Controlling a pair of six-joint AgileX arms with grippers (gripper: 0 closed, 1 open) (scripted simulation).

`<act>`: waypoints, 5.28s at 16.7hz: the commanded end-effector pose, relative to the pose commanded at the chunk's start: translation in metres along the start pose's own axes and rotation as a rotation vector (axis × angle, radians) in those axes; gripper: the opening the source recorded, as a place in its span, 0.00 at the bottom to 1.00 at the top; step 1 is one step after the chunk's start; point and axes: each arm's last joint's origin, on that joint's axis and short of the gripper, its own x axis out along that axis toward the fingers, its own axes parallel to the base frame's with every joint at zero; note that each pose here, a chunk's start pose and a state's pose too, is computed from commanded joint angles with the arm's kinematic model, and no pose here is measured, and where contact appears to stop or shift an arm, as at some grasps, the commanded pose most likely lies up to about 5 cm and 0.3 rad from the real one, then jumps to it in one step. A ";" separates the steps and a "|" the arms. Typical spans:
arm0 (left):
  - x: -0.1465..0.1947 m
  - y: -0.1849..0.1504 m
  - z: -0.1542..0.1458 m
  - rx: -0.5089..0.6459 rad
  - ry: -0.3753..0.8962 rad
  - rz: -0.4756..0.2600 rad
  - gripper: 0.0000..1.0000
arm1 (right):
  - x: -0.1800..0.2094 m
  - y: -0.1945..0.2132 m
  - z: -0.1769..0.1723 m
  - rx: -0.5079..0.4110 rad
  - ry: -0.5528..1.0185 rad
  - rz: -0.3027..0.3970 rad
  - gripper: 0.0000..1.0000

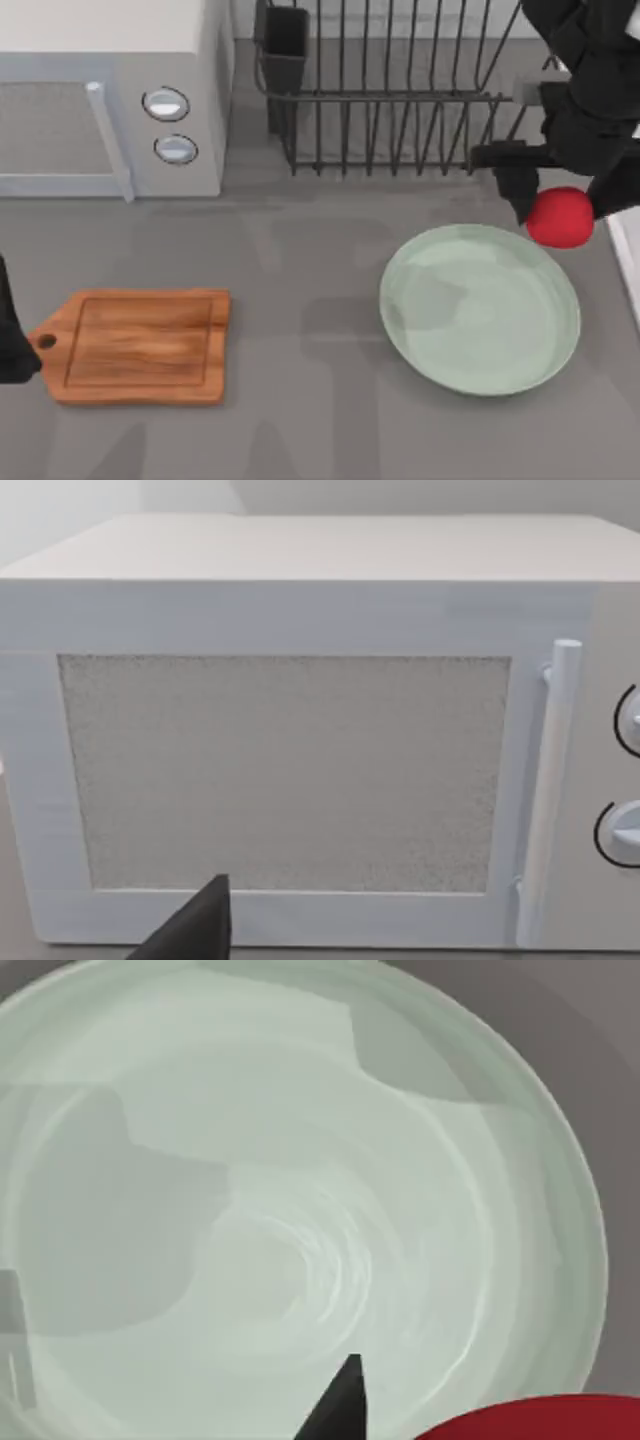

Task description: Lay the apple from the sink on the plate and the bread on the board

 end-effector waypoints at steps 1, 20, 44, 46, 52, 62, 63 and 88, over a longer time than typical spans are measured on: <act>0.000 0.000 0.000 0.000 0.000 0.000 1.00 | -0.003 0.014 -0.006 -0.001 0.009 -0.002 0.00; 0.000 0.000 0.000 0.000 0.000 0.000 1.00 | -0.010 0.054 -0.028 -0.003 0.037 -0.014 0.68; 0.000 0.000 0.000 0.000 0.000 0.000 1.00 | -0.061 -0.031 -0.099 -0.004 -0.375 0.141 1.00; 0.000 0.000 0.000 0.000 0.000 0.000 1.00 | -0.068 -0.058 -0.135 -0.006 -0.552 0.175 1.00; 0.000 0.000 0.000 0.000 0.000 0.000 1.00 | -0.028 -0.112 -0.232 -0.012 -1.118 0.166 1.00; 0.000 0.000 0.000 0.000 0.000 0.000 1.00 | 0.049 -0.133 -0.257 -0.021 -1.534 -0.001 1.00; 0.000 0.000 0.000 0.000 0.000 0.000 1.00 | 0.049 -0.133 -0.257 -0.021 -1.534 -0.001 1.00; 0.163 0.069 0.043 -0.032 1.397 0.088 1.00 | 0.049 -0.133 -0.257 -0.021 -1.534 -0.001 1.00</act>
